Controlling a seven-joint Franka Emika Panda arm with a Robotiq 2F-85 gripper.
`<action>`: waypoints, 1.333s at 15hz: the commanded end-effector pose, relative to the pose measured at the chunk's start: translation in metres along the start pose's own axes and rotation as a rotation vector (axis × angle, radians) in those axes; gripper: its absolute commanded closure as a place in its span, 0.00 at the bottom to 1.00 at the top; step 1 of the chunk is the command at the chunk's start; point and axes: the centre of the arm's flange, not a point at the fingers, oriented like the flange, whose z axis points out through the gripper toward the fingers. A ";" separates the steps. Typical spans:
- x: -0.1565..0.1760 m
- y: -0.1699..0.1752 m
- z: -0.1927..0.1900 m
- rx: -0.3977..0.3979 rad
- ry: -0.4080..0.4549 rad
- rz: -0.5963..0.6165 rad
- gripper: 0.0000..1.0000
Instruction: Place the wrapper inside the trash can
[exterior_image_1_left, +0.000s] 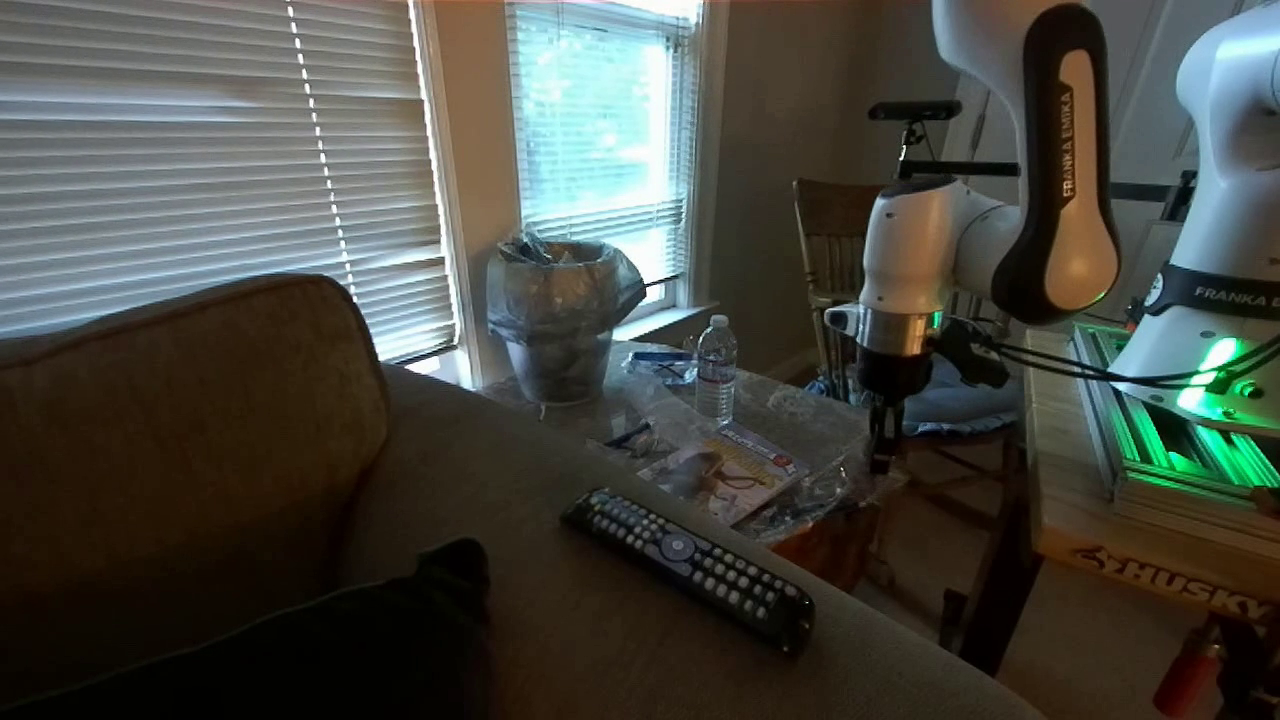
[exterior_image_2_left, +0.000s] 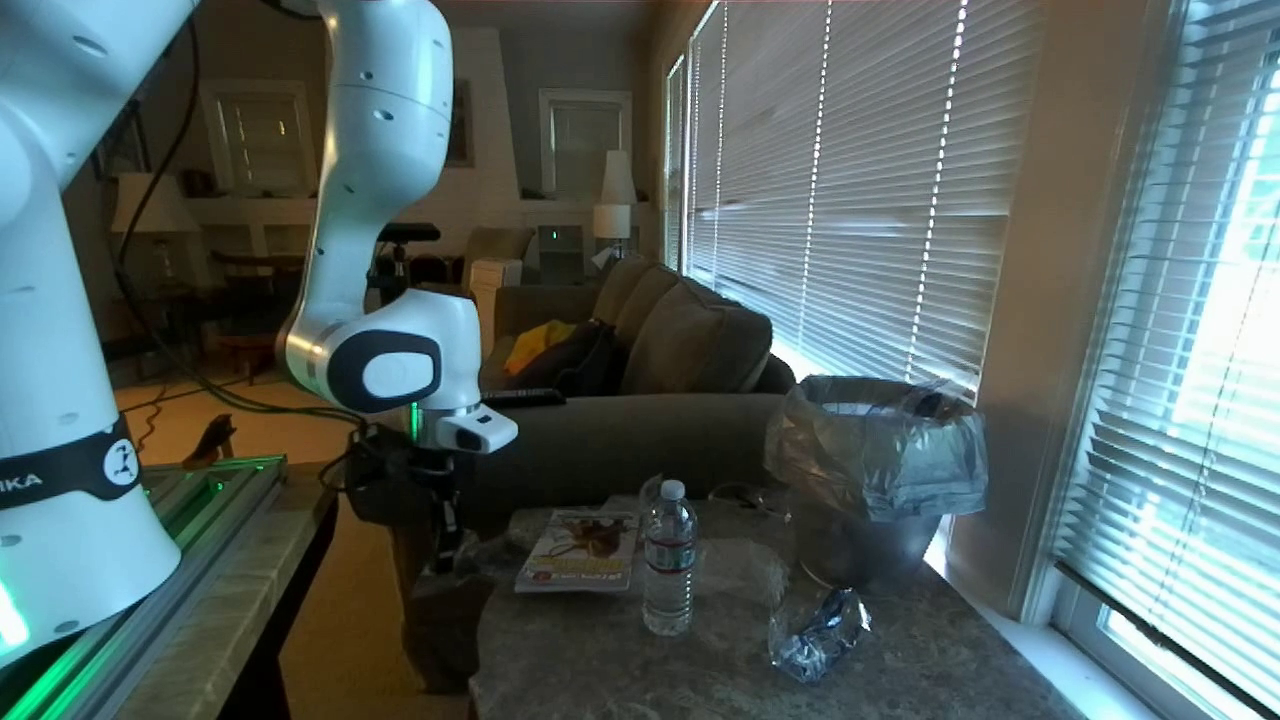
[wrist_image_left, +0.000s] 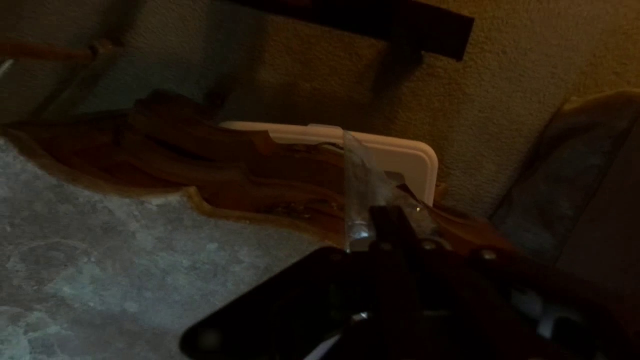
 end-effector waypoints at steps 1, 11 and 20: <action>-0.013 0.006 -0.047 -0.017 -0.055 -0.055 1.00; -0.006 0.028 -0.109 0.034 -0.149 -0.260 1.00; 0.019 0.052 -0.167 0.343 -0.109 -0.296 1.00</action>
